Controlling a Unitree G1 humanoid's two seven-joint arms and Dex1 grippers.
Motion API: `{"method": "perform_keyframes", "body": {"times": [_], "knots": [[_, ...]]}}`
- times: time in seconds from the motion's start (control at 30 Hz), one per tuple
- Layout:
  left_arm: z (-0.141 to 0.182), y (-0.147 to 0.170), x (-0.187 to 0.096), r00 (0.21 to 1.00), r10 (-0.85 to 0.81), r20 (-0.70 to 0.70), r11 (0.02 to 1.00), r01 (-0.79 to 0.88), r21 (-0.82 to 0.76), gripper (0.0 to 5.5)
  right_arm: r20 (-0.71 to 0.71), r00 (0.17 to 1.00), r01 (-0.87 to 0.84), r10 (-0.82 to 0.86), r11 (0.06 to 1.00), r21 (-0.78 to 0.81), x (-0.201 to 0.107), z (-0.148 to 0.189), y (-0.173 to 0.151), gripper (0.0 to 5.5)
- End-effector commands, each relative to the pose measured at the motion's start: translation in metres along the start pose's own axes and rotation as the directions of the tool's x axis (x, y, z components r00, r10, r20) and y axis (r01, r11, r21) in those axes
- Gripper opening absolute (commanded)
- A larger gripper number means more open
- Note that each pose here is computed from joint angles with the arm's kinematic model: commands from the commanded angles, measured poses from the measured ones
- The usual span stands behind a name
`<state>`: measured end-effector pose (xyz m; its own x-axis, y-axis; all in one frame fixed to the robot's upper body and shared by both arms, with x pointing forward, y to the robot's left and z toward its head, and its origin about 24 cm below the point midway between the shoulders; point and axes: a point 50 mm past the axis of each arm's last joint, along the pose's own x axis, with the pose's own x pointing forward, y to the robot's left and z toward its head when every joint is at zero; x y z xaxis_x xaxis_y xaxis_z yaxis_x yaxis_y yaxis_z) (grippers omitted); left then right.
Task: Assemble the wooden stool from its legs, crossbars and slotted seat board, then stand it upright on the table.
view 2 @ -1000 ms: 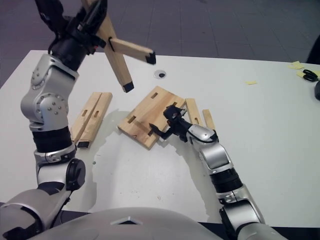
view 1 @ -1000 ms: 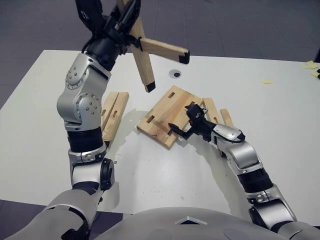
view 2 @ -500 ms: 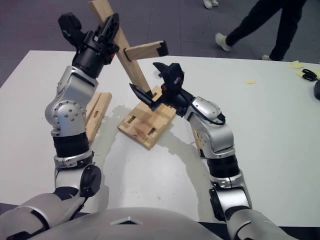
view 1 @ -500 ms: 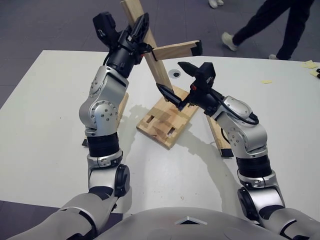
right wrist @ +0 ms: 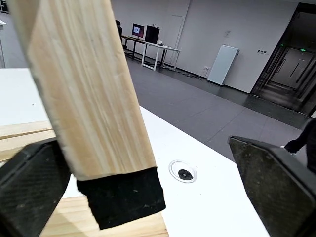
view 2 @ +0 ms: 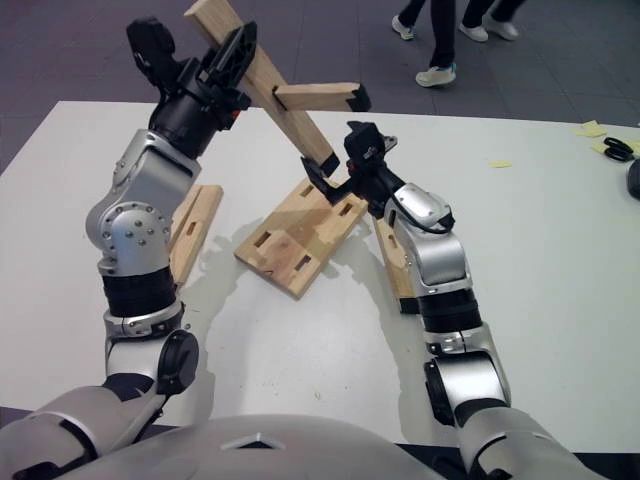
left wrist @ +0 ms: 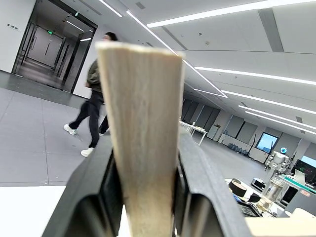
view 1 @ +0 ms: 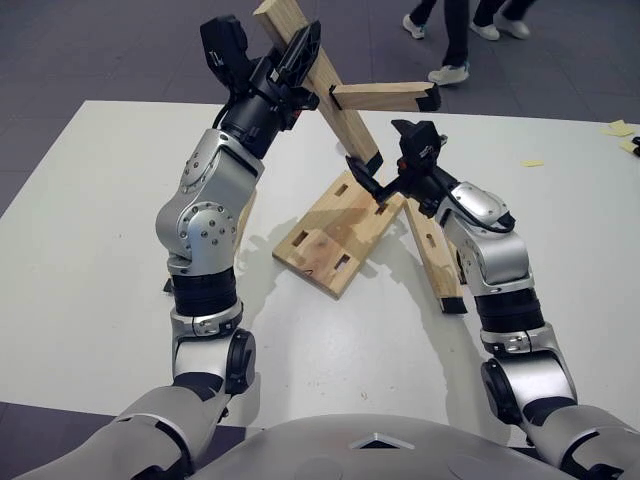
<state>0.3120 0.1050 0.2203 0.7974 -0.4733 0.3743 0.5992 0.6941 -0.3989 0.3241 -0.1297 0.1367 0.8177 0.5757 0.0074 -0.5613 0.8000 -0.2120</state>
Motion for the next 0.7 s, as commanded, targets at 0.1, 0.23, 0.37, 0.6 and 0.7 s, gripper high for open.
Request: {"method": "perform_keyframes", "body": {"times": [0.1, 0.23, 0.37, 0.6, 0.7], "knots": [[-0.002, 0.007, -0.007, 0.999, 0.032, -0.037, 0.999, -0.031, 0.039, 1.03, 0.013, 0.999, 0.031, -0.030, 0.999, -0.022, -0.004, 0.004, -0.008, 5.40], [0.020, 0.019, -0.008, 0.995, 0.093, 0.041, 0.992, -0.096, 0.085, 1.03, -0.067, 0.997, -0.049, 0.049, 0.999, 0.007, -0.019, -0.017, 0.009, 5.40], [0.054, 0.031, -0.020, 0.982, 0.139, 0.131, 0.980, -0.155, 0.127, 1.03, -0.150, 0.983, -0.104, 0.109, 0.994, 0.040, -0.042, -0.038, 0.024, 5.40], [0.042, 0.038, -0.072, 0.988, 0.138, -0.072, 0.979, -0.125, 0.158, 1.03, -0.193, 0.981, 0.040, -0.029, 0.998, 0.053, -0.070, -0.044, 0.005, 5.40], [0.030, 0.045, -0.093, 0.970, 0.169, -0.172, 0.975, -0.140, 0.173, 1.03, -0.202, 0.977, 0.085, -0.072, 0.995, 0.057, -0.079, -0.044, 0.000, 5.40]]}}
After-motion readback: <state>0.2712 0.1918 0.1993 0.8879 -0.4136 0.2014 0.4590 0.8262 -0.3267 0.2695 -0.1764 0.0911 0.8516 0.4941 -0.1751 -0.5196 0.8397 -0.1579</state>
